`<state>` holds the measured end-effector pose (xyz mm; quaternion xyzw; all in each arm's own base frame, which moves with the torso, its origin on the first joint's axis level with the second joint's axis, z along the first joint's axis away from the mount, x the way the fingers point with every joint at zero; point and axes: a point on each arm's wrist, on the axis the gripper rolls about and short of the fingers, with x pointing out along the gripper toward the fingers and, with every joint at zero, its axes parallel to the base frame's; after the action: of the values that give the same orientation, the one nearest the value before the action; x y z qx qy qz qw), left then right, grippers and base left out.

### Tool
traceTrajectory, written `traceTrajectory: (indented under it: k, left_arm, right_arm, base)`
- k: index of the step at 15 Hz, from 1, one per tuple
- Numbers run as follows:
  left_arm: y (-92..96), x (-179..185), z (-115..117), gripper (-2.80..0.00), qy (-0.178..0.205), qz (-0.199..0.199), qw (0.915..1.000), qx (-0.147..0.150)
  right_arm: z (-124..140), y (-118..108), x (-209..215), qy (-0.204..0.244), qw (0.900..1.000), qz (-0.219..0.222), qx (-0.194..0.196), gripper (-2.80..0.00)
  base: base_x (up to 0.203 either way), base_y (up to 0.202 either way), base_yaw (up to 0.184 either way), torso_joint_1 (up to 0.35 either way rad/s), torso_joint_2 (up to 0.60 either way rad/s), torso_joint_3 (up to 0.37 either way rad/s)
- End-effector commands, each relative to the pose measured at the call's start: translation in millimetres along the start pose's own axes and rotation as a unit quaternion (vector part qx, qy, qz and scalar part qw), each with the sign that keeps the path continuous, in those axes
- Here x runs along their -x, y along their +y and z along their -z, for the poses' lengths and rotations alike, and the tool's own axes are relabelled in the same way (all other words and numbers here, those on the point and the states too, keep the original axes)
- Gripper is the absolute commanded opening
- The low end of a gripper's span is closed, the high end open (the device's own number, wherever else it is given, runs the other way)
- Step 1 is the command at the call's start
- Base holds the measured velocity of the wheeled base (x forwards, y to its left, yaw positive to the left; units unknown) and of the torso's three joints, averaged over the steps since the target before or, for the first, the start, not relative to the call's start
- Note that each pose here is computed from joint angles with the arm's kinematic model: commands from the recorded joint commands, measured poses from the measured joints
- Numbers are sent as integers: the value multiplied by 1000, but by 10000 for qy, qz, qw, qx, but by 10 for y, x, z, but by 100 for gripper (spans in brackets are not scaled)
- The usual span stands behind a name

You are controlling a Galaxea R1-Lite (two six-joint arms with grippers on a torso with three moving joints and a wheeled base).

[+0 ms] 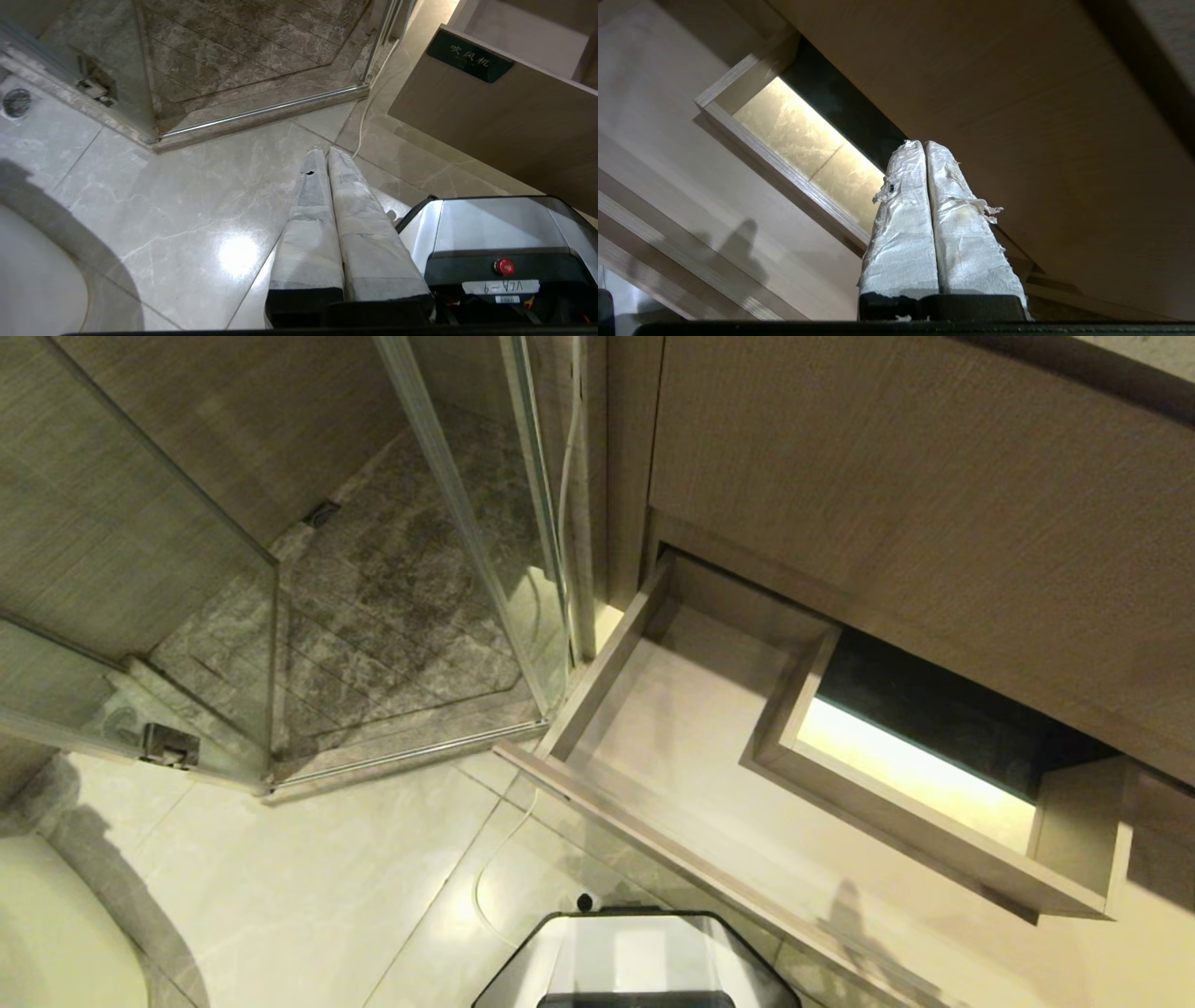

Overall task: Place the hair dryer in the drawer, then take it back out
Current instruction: Close the drawer

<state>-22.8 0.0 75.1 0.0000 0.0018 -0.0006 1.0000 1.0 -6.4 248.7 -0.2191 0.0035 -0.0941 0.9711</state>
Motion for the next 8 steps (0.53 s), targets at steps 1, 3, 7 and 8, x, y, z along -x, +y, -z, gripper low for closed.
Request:
traceTrajectory:
  k: [1,3,7,8]
  left_arm:
    - [0,-1,4,-280,5,1,10000,0]
    - [0,-1,4,-280,5,1,10000,0]
    - [0,-1,4,-280,5,1,10000,0]
    - [0,-1,4,-280,5,1,10000,0]
  right_arm:
    - [7,4,-2,20,10000,0,21,-280]
    - [42,24,-9,77,10000,-32,41,-280]
    - [22,13,-7,-17,10000,10,10,-280]
    - [31,23,-26,66,10000,-5,27,-280]
  base:
    - [0,0,0,2,366,356]
    - [0,0,0,-46,399,356]
    - [0,0,0,-13,355,351]
    - [0,0,0,22,203,276]
